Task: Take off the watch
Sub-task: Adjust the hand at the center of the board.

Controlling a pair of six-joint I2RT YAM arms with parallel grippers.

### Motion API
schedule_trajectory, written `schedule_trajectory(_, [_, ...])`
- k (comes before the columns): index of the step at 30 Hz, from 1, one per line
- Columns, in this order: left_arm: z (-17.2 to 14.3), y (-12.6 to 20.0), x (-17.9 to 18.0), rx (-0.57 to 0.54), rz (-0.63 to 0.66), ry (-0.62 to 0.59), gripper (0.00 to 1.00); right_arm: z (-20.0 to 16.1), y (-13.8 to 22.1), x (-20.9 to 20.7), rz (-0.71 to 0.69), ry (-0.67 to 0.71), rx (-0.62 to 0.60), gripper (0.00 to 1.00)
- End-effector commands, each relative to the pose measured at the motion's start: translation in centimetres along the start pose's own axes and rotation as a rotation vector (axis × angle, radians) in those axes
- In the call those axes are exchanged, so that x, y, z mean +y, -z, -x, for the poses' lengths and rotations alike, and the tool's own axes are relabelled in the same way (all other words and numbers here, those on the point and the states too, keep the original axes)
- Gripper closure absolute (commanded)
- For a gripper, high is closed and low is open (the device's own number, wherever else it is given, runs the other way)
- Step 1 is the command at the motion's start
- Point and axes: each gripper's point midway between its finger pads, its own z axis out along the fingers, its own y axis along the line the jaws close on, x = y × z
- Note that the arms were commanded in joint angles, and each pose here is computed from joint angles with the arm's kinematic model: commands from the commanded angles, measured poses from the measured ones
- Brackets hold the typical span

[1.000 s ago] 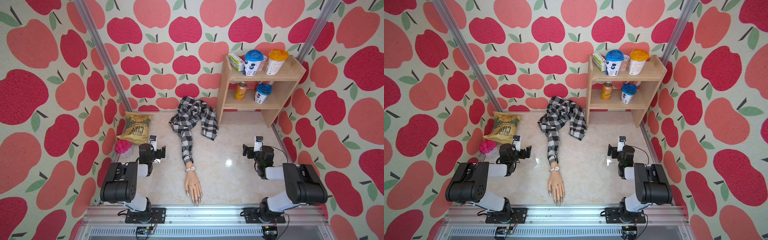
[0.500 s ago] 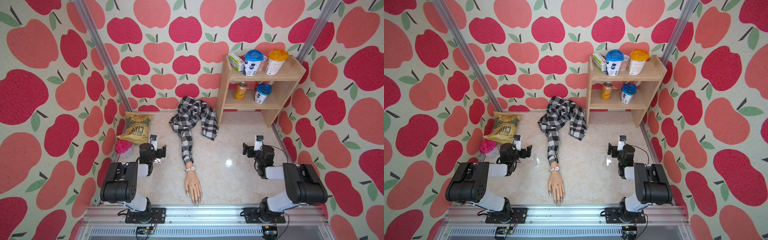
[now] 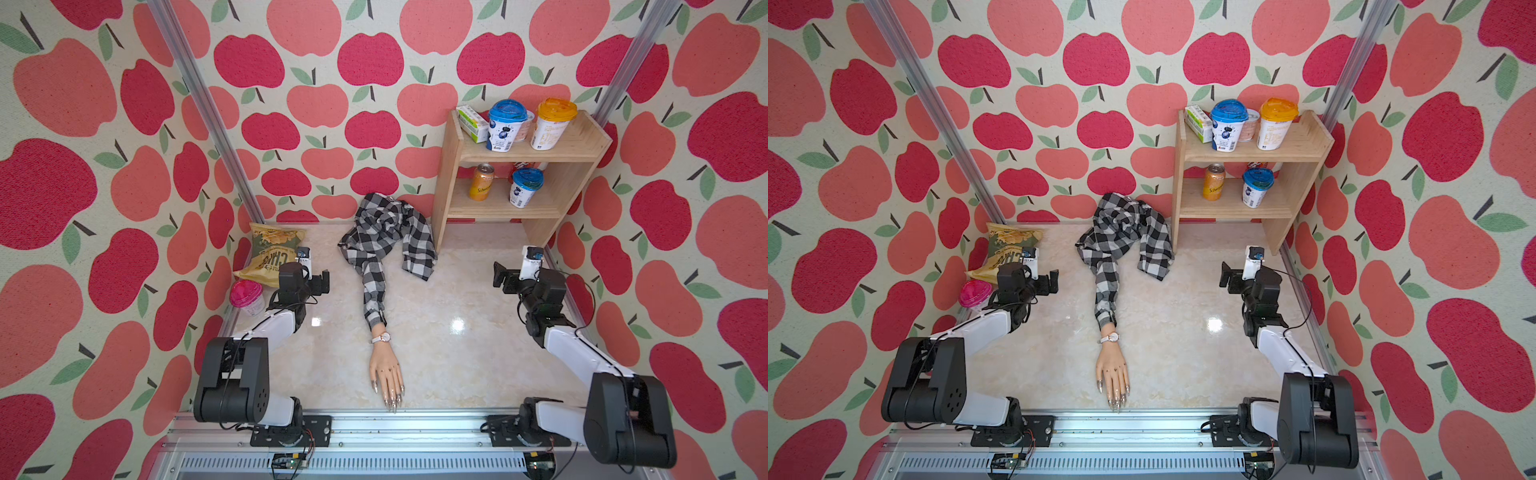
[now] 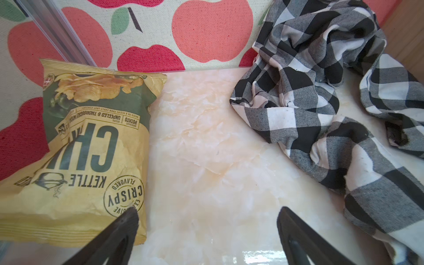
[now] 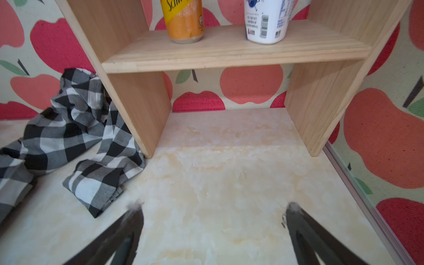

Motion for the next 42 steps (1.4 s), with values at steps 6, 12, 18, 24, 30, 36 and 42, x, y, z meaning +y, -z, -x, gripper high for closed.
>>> schedule_trajectory(6, [0.3, 5.3, -2.5, 0.334, 0.120, -0.004, 0.03, -0.9, 2.0, 3.8, 0.039, -0.178, 0.260, 0.00])
schedule_trajectory(12, [-0.5, 11.0, -4.7, 0.494, 0.164, 0.066, 0.03, -2.4, 4.0, 11.7, -0.027, 0.061, 0.458, 0.00])
schedule_trajectory(18, [-2.5, 14.6, -6.4, 0.576, 0.144, 0.092, 0.03, -5.0, 7.7, 20.4, 0.040, 0.216, 0.575, 0.02])
schedule_trajectory(24, [-4.4, 16.8, -7.6, 0.642, 0.076, 0.143, 0.03, -9.8, 11.8, 26.8, 0.019, 0.367, 0.733, 0.03])
schedule_trajectory(30, [-4.9, 18.3, -6.9, 0.632, 0.061, 0.148, 0.03, -13.6, 15.9, 32.2, 0.047, 0.429, 0.887, 0.02])
schedule_trajectory(36, [-4.0, 19.9, -5.6, 0.585, 0.029, 0.226, 0.03, -18.0, 17.8, 35.4, 0.075, 0.383, 1.034, 0.01])
schedule_trajectory(42, [-4.1, 19.6, -5.3, 0.583, -0.003, 0.265, 0.03, -20.8, 16.7, 36.9, 0.051, 0.398, 1.078, 0.01])
